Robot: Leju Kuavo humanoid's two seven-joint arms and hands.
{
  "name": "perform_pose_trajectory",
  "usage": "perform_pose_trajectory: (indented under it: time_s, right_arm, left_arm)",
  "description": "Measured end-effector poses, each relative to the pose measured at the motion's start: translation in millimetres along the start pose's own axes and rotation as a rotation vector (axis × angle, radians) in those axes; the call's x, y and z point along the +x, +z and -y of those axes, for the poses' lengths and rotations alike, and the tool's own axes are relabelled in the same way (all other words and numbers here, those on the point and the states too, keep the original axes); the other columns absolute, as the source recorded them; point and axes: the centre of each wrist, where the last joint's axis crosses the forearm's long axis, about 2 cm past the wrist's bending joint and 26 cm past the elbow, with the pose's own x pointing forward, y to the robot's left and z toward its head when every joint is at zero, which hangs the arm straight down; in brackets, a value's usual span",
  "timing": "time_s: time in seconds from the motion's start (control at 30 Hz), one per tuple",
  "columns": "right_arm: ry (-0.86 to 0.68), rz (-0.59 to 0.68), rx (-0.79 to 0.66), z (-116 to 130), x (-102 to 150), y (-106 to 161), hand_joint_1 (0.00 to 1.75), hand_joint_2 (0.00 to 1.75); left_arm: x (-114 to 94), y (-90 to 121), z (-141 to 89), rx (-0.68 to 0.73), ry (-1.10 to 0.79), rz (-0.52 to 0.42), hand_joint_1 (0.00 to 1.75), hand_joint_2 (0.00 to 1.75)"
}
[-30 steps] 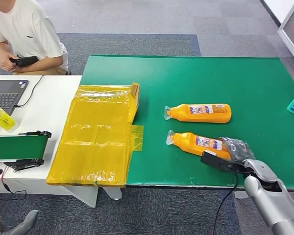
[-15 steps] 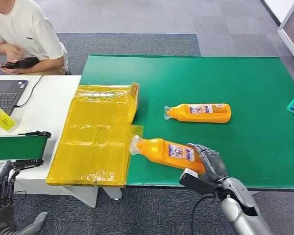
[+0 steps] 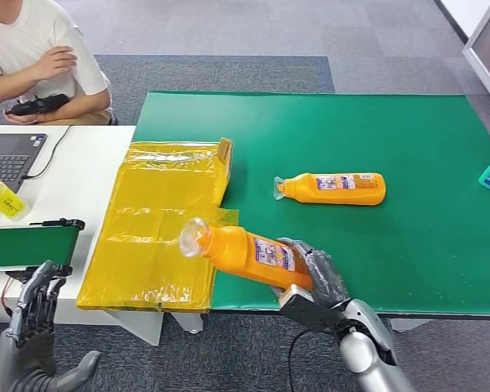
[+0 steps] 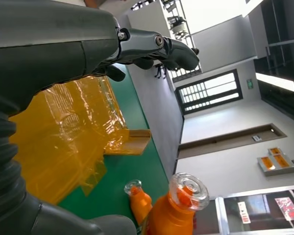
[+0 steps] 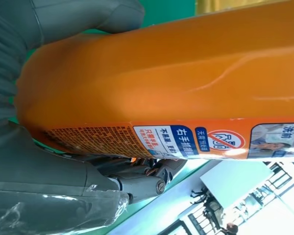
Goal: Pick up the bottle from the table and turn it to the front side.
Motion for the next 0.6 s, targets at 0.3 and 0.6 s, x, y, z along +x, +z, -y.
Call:
perform_pose_trajectory:
  time_s: [0.3, 0.6]
  right_arm:
    - [-0.319, 0.102, -0.042, -39, 31, -25, 1.75, 1.75]
    - [-0.446, 0.171, 0.019, -71, 53, -33, 1.75, 1.75]
  left_arm:
    - [-10, -25, 25, -0.009, 0.091, 0.042, 0.0, 1.75]
    - [-17, -49, 56, -0.081, 0.137, 0.045, 0.0, 1.75]
